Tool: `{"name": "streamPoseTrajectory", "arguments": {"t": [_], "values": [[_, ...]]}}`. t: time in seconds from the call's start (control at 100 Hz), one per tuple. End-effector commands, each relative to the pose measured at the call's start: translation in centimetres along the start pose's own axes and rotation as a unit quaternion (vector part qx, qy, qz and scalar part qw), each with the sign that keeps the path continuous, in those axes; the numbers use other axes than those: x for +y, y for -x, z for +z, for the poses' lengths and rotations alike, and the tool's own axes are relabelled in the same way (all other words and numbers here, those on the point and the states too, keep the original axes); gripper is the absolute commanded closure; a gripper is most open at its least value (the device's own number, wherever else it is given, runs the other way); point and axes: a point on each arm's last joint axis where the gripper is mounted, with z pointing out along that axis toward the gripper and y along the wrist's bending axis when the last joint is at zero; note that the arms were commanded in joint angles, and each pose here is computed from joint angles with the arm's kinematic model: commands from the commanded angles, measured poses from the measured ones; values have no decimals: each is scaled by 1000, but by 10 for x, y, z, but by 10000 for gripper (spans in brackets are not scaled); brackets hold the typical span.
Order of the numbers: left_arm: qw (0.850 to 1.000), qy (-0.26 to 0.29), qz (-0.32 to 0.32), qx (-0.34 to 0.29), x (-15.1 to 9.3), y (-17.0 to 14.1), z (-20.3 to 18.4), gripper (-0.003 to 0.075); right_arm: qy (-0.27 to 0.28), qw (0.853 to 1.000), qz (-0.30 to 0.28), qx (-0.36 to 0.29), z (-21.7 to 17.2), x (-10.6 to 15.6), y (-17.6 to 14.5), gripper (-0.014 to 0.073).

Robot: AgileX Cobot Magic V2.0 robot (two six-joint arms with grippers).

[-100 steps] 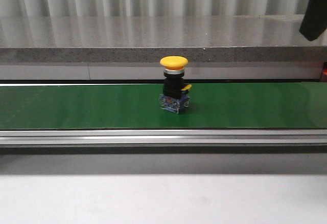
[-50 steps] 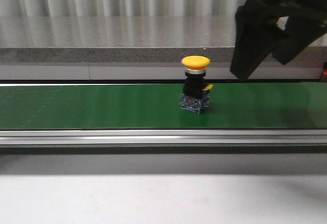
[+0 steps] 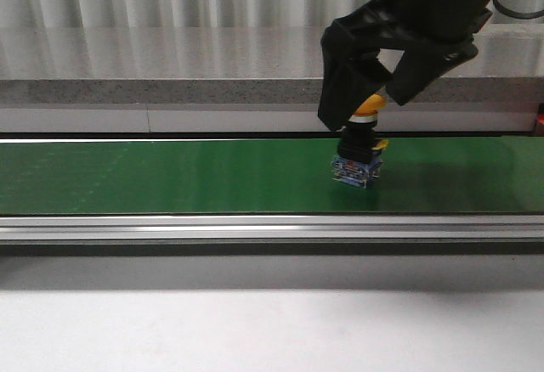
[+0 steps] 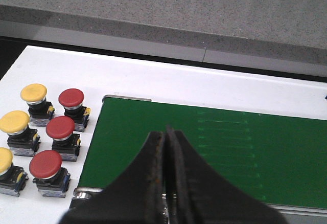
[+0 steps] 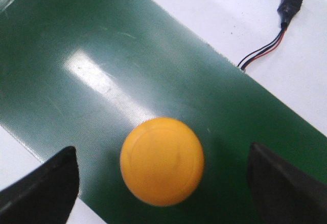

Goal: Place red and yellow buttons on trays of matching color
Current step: 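Reach the right gripper down to the yellow button on the belt and grasp, then lift the yellow button and lower it into the yellow tray, open right gripper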

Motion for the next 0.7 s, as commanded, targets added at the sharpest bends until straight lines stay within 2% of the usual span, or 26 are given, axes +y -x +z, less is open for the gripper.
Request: {"name": "streamPoseTrajectory", "arguments": {"t": [0.0,0.06,0.18,0.28,0.48,0.69], "values": [[999,-11,-5,-49,-3,14,-4,740,-5,999,-4,-45,-11,0,15,-8],[999,-11,-5,-49,-3,14,-4,740,-3,999,-2,-33,-8,0,13,66],[999,-11,-5,-49,-3,14,-4,740,-2,1000,1,-22,-5,-2,11,279],[999,-11,-5,-49,-3,14,-4,740,-6,1000,8,-22,-7,-7,12,384],[999,-11,-5,-49,-3,14,-4,740,-11,999,40,-5,-24,-21,19,402],[999,-11,-5,-49,-3,14,-4,740,-49,993,97,-49,-67,-52,20,402]]}}
